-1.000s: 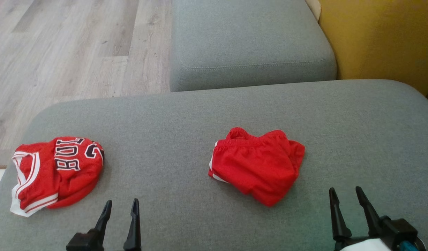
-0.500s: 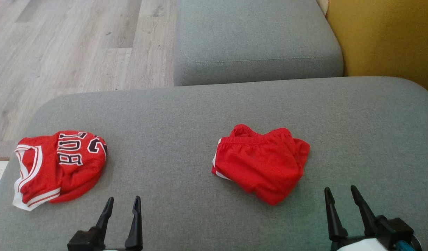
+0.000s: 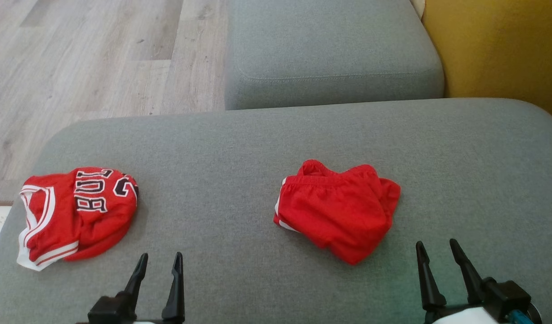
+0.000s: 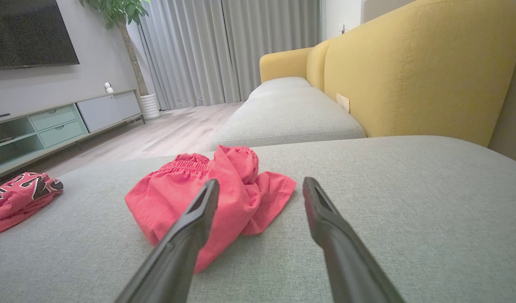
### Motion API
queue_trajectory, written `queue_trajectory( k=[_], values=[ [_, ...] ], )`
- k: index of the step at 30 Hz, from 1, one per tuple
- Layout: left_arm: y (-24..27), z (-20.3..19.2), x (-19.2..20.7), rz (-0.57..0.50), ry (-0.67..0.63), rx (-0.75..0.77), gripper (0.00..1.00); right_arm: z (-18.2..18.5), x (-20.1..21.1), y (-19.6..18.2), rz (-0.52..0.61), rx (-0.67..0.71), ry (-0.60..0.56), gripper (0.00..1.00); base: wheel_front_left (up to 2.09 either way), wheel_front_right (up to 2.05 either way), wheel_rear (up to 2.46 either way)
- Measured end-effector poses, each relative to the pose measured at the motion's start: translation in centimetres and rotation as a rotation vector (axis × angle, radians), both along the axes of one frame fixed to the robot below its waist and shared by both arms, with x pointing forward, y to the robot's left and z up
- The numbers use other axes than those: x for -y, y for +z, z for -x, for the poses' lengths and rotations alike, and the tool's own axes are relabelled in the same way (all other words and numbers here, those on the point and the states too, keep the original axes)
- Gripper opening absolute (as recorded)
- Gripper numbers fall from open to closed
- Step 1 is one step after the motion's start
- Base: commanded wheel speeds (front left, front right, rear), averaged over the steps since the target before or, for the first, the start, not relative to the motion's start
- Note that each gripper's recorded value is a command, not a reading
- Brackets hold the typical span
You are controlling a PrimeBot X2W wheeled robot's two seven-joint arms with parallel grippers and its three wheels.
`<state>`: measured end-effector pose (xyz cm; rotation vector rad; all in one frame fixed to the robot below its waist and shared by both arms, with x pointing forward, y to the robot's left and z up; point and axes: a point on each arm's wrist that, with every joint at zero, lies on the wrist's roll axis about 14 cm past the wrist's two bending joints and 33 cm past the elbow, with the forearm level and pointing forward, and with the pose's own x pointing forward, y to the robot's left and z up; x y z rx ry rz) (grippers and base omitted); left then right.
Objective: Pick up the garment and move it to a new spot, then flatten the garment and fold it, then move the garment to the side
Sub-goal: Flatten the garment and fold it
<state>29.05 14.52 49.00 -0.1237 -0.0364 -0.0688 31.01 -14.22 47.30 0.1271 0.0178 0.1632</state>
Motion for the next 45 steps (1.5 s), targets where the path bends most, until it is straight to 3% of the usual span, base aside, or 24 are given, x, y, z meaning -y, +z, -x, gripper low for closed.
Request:
queue_trajectory(
  k=[24,30,36,40,45],
  values=[
    [-0.3,0.0,1.0,-0.005,-0.037,-0.008,1.0,0.0,-0.1,0.0,-0.008,-0.002,0.003,1.0,0.0,0.0,0.0],
    [1.2,-2.6,6.2,-0.014,-0.232,0.035,1.0,0.0,0.1,-0.3,-0.011,-0.011,-0.007,1.0,0.0,0.0,0.0],
    [3.3,-6.2,14.3,-0.049,-0.521,0.083,1.0,-0.4,1.2,-0.3,0.001,-0.015,-0.046,1.0,0.0,0.0,0.0],
    [2.1,-7.7,19.3,-0.102,-0.699,0.005,1.0,-0.3,2.2,-0.9,0.013,-0.035,-0.082,1.0,0.0,0.0,0.0],
    [2.8,-10.9,23.9,-0.163,-0.821,-0.06,1.0,-0.4,3.6,-1.6,0.022,-0.064,-0.129,1.0,0.0,0.0,0.0]
  ],
)
